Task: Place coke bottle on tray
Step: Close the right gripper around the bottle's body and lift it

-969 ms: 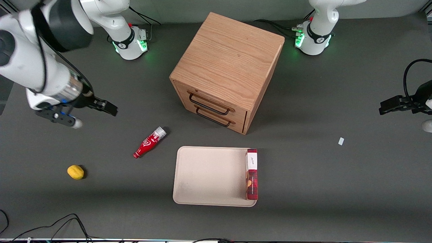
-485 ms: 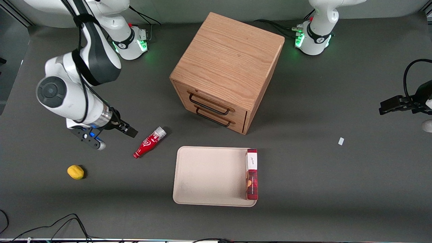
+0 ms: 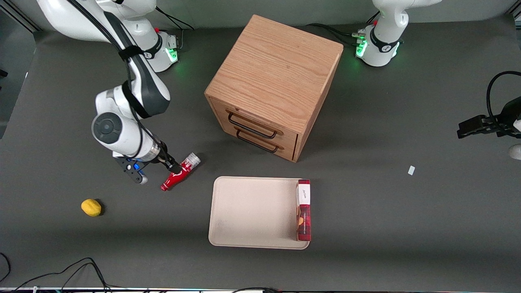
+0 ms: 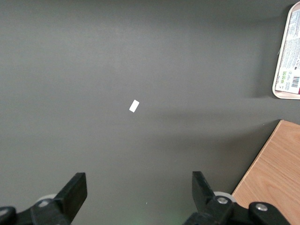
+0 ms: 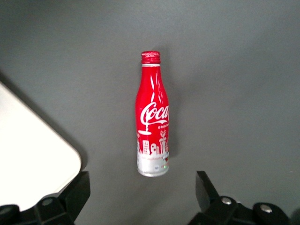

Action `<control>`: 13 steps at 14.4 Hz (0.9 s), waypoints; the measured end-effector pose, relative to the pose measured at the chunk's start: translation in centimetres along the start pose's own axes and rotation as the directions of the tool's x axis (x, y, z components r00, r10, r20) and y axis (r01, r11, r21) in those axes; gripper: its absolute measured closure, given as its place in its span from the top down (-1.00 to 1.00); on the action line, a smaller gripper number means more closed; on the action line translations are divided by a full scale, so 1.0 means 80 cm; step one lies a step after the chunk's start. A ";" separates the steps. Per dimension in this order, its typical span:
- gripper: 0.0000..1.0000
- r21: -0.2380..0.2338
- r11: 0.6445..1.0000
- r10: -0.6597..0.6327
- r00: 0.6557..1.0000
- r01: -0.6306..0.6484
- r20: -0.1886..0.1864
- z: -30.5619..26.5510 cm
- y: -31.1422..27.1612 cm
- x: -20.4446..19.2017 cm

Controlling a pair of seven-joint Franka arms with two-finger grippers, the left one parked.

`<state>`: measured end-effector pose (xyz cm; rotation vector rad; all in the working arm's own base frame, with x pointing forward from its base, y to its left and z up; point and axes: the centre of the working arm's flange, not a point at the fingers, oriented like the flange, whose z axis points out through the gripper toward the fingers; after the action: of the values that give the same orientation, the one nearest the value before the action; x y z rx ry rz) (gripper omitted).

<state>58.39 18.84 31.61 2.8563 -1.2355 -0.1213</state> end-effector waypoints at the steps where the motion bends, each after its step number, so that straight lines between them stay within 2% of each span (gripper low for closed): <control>1: 1.00 -0.002 1.000 0.019 1.000 -0.019 -0.008 0.020 -0.003 -0.003; 4: 1.00 -0.006 0.999 0.052 0.999 -0.052 0.002 0.071 -0.011 -0.007; 7: 1.00 -0.041 0.997 0.061 0.998 -0.060 0.019 0.110 -0.010 -0.007; 11: 1.00 -0.055 0.998 0.040 0.999 -0.040 -0.013 0.143 0.003 -0.005; 13: 1.00 -0.048 0.998 0.041 0.999 -0.042 -0.020 0.153 0.008 0.002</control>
<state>57.02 18.40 19.42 2.7829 -1.2689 -0.1209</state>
